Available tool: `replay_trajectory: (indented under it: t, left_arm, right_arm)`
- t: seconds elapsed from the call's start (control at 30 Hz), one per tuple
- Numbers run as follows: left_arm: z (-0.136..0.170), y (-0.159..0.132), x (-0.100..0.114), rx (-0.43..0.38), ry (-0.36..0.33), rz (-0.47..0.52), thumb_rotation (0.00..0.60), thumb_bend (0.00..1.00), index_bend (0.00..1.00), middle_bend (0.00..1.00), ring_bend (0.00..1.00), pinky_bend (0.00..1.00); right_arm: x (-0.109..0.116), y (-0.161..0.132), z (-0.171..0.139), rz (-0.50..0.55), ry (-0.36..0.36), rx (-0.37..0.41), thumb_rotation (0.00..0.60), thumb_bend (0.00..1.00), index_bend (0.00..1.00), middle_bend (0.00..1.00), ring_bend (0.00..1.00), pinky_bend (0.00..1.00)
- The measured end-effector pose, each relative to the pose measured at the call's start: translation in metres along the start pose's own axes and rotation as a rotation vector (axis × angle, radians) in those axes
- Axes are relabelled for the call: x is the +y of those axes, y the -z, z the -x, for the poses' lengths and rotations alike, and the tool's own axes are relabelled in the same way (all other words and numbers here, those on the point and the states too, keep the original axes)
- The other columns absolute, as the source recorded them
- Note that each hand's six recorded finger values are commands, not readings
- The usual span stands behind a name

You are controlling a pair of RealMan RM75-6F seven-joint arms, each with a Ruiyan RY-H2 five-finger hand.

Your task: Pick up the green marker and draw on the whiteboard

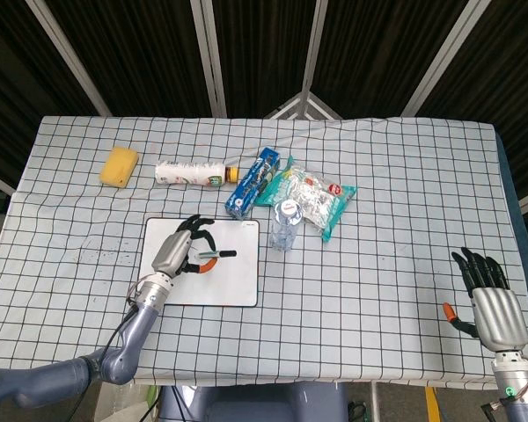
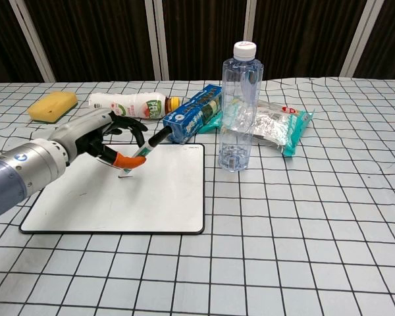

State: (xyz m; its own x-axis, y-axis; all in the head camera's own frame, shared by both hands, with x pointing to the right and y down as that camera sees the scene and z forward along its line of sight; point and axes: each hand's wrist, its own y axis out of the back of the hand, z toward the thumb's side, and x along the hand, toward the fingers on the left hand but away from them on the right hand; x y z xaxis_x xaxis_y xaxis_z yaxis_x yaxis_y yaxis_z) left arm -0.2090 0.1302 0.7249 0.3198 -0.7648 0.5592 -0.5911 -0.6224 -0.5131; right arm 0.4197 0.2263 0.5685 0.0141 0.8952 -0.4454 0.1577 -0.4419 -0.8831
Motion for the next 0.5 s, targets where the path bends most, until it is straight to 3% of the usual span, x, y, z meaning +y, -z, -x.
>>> replay_trajectory:
  t: [0.37, 0.5]
  left_arm:
    - [0.031, 0.043, 0.018, 0.088, -0.005, -0.031, 0.600, 0.51, 0.73, 0.16, 0.01, 0.05]
    - [0.040, 0.045, 0.025, 0.087, -0.011, -0.010, 0.600, 0.51, 0.73, 0.16, 0.01, 0.05]
  right_arm:
    - [-0.002, -0.002, 0.000, -0.008, 0.001, 0.001, 0.600, 0.35, 0.00, 0.00, 0.00, 0.00]
    - [-0.002, -0.002, 0.000, -0.010, 0.002, 0.001, 0.600, 0.35, 0.00, 0.00, 0.00, 0.00]
